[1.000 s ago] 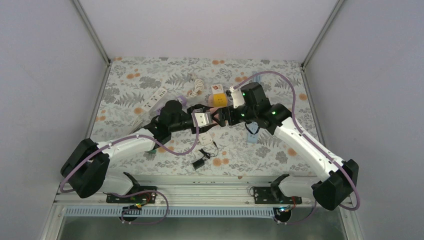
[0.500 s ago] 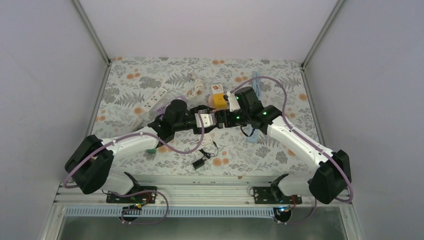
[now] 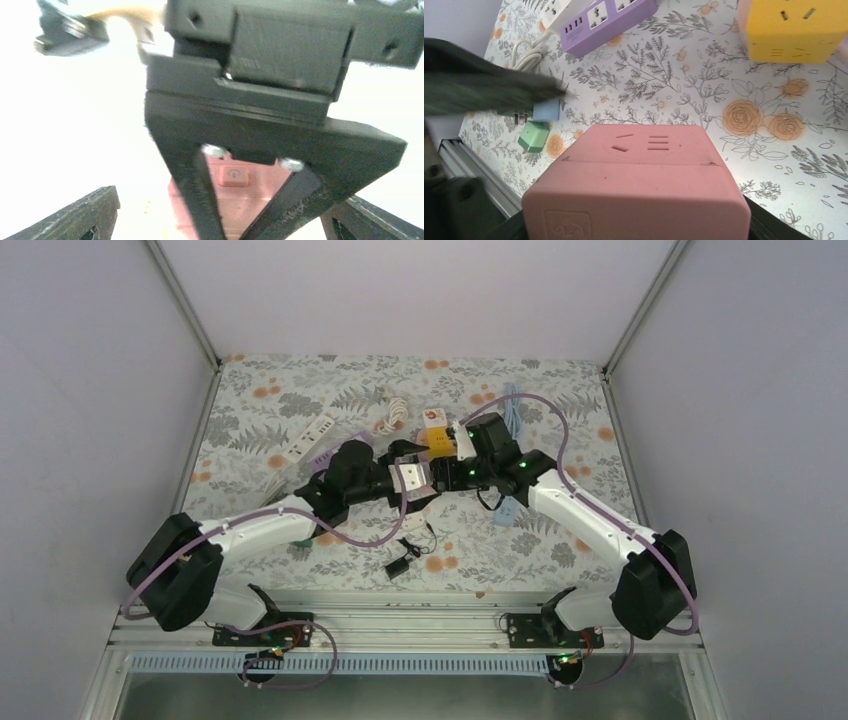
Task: Insert the plug
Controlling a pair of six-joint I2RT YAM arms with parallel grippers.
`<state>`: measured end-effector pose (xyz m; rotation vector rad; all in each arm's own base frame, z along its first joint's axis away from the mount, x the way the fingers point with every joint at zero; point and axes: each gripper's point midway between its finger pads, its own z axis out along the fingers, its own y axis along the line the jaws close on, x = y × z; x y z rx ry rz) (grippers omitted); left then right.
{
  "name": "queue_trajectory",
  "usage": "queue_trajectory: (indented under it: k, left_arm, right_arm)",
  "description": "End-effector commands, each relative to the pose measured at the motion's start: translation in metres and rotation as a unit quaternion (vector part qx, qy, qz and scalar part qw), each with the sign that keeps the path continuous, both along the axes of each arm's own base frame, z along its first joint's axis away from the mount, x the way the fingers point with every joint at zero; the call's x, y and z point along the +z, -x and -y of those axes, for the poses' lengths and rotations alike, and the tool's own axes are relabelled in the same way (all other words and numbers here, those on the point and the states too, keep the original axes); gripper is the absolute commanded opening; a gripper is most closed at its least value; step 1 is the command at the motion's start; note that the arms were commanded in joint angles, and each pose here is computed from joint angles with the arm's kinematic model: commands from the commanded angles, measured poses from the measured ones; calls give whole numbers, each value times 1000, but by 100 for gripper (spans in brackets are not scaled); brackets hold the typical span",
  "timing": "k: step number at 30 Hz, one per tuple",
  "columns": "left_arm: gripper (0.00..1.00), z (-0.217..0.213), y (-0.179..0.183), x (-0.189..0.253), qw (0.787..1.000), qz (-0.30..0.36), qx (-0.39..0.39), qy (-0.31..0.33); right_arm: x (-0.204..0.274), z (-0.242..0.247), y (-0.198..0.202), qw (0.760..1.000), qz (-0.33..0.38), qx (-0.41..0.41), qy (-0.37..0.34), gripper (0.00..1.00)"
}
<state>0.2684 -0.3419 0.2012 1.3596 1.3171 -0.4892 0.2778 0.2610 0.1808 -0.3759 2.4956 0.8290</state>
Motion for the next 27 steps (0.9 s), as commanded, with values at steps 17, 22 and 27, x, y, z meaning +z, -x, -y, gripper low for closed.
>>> queue_trajectory:
  k: [17,22,27]
  left_arm:
    - [100,-207,-64,126,788,-225,499,283]
    - [100,-255,-41,114,759,-182,564,272]
    - [100,-255,-28,106,779,-179,546,249]
  right_arm:
    - [7,153,-53,979,3,-165,118,42]
    - [9,192,-61,961,5,-215,172,42]
    - [0,204,-66,952,-15,-232,199,43]
